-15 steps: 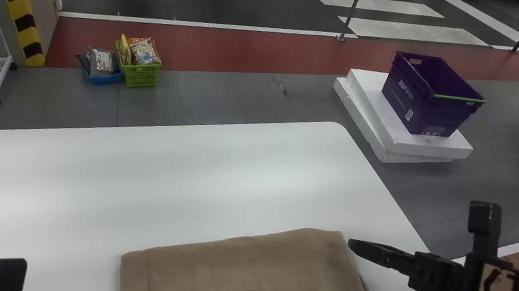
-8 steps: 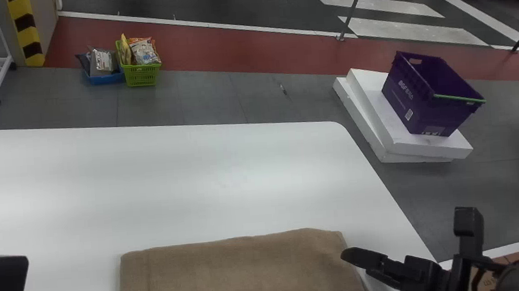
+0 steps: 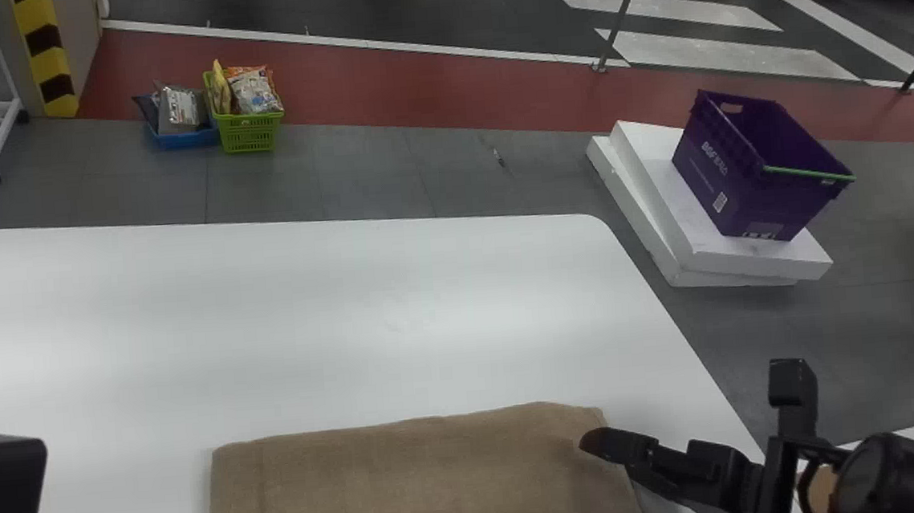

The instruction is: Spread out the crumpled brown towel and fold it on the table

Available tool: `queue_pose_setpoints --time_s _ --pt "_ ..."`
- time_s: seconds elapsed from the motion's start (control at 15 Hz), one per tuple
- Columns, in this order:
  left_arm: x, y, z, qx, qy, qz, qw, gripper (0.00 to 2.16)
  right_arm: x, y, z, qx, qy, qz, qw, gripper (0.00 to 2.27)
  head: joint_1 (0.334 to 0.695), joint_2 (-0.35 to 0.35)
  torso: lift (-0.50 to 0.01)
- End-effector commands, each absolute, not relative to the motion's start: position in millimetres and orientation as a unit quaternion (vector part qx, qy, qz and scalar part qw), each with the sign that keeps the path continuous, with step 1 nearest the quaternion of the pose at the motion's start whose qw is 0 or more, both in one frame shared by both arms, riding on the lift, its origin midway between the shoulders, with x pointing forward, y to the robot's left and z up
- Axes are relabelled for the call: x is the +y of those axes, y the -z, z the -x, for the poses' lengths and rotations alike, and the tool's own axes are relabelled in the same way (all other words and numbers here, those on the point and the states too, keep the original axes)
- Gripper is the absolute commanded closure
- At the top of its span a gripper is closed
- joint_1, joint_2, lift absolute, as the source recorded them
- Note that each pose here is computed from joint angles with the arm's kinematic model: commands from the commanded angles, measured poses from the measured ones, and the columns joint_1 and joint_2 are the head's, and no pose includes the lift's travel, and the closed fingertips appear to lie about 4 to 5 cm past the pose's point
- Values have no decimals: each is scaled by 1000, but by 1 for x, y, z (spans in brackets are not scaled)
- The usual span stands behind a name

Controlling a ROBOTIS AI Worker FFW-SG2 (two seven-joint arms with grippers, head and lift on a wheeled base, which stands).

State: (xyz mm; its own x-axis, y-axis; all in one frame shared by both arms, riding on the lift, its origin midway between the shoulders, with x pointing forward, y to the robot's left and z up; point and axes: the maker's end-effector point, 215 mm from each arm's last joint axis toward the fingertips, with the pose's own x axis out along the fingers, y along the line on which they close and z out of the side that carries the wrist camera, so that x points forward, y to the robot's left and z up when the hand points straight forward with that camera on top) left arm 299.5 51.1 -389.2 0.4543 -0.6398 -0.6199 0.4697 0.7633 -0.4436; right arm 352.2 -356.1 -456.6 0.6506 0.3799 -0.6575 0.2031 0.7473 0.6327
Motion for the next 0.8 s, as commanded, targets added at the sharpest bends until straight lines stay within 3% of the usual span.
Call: queue_pose_setpoints --time_s 0.0,0.33,0.6,0.73 --pt "50 377 -293 397 338 112 846 343 -349 451 -357 413 -62 -342 841 147 695 -350 -127" --pt "21 379 -280 405 386 147 816 343 -332 444 -367 418 -77 -318 847 194 695 -350 -127" --pt "5 385 -318 360 389 147 835 363 -327 436 -371 412 -85 -312 852 218 695 -350 -127" --pt "7 394 -332 348 377 139 847 363 -327 428 -372 404 -89 -307 857 350 695 -350 -127"
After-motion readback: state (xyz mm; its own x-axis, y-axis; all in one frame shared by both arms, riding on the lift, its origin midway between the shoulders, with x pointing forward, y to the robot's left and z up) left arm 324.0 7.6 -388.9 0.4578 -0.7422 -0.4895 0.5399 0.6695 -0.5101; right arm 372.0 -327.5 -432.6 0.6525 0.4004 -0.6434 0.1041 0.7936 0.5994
